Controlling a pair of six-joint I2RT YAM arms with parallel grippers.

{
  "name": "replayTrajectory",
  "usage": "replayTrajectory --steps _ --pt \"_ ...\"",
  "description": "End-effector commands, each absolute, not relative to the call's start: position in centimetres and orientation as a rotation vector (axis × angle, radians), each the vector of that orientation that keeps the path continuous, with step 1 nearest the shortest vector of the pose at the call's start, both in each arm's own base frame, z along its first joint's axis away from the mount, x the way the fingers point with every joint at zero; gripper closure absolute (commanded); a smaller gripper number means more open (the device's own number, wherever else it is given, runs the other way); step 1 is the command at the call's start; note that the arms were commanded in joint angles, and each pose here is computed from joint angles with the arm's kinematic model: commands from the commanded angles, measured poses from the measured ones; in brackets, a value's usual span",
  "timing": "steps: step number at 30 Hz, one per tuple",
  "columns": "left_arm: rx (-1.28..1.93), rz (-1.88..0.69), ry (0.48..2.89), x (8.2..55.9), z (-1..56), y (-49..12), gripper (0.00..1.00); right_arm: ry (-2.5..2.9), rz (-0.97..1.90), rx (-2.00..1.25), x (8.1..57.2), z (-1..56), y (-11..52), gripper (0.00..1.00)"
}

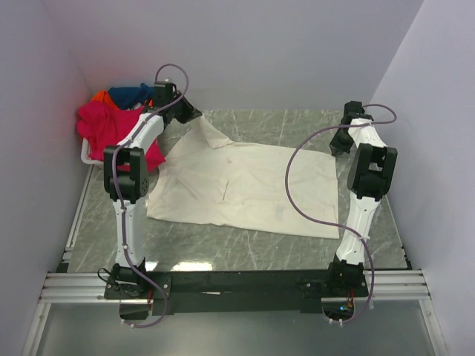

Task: Fold and stack the t-shirts
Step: Fold the tshirt

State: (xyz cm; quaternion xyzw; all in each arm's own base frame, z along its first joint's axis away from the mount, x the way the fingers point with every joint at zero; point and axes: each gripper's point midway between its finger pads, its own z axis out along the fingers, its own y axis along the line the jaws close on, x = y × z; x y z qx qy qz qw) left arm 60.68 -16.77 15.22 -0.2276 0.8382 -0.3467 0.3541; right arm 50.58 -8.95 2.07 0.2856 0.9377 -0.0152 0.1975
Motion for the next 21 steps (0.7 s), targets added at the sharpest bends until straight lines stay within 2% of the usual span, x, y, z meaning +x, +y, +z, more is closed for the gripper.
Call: replayTrajectory --steps 1,7,14,21 --pt "-0.505 -0.940 2.069 60.0 21.6 -17.1 1.00 2.651 -0.023 0.783 50.3 2.2 -8.4 1.00" --pt "-0.530 -0.899 2.063 58.8 22.9 -16.0 1.00 2.570 0.009 0.796 50.2 4.8 -8.1 1.00" --pt "-0.587 -0.937 2.059 54.9 24.8 -14.8 1.00 2.493 0.047 0.772 49.2 9.6 -7.6 1.00" --pt "-0.656 -0.943 2.111 50.3 23.0 -14.1 1.00 2.474 0.086 0.770 46.4 11.2 -6.6 1.00"
